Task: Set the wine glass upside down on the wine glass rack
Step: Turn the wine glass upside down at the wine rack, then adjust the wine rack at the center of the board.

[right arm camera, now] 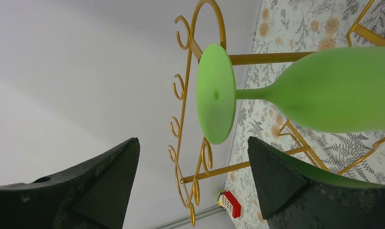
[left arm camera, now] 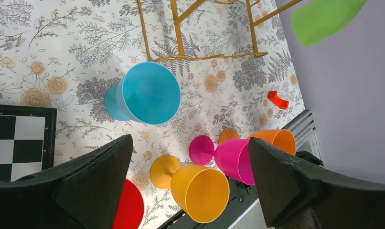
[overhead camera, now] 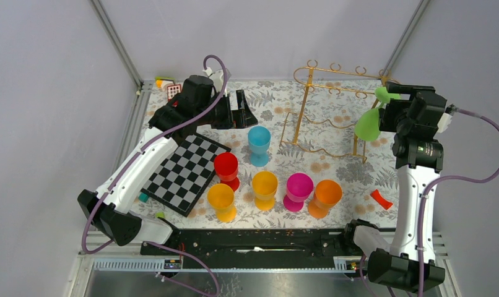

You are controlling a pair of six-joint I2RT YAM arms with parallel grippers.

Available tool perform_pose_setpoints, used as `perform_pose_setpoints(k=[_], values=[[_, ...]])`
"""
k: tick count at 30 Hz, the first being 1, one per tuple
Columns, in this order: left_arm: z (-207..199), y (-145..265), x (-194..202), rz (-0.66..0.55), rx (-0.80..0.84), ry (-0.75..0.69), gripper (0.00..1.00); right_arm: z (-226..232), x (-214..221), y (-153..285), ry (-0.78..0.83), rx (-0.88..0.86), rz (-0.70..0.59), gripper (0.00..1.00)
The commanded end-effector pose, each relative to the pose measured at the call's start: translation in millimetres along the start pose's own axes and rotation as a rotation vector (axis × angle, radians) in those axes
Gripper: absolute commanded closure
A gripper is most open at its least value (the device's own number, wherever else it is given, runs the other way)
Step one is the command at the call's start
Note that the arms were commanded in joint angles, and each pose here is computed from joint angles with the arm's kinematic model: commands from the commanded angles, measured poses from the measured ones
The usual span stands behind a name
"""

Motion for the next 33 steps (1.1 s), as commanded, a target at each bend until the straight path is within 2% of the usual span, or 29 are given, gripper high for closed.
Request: perform_pose_setpoints(k=[1,7,18,29,33], values=[[-17.4,12.9,-21.1,-0.072,0.050,-0.016,0.01,15.4,-5.2,15.7,-0.016,-0.049,-0.001,0.09],[-23.8,12.2,-28.0,-0.078,0.068,-0.021,0.01,13.0,-7.8,23.0,0.034,-0.043,-0.002,0.08],[-51.4,-8.1,-52.6,-0.061,0.161,0.033,0.09,-15.1,-15.0,42.5,0.294,0.051,-0.021,0.07],[-92.4,-59.9,-72.9,0.040,0.394,0.266,0.16,-6.2,-38.2,53.4,0.513,0.084,-0.088,0.11],[-103.2,-79.7,-85.2,0.044,0.478,0.359,0.20,-3.3,-39.1,47.1,0.550,0.091,-0.058,0.14]])
Point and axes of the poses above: each gripper's point midway between its finger pads, its own y axis back along the fingers, its own z axis along the line the jaws close on, x = y × z, the point moved 2 cm from there along y, back along the fingers, and after that the axes turned 4 degrees about y, right-handed, at the moved point
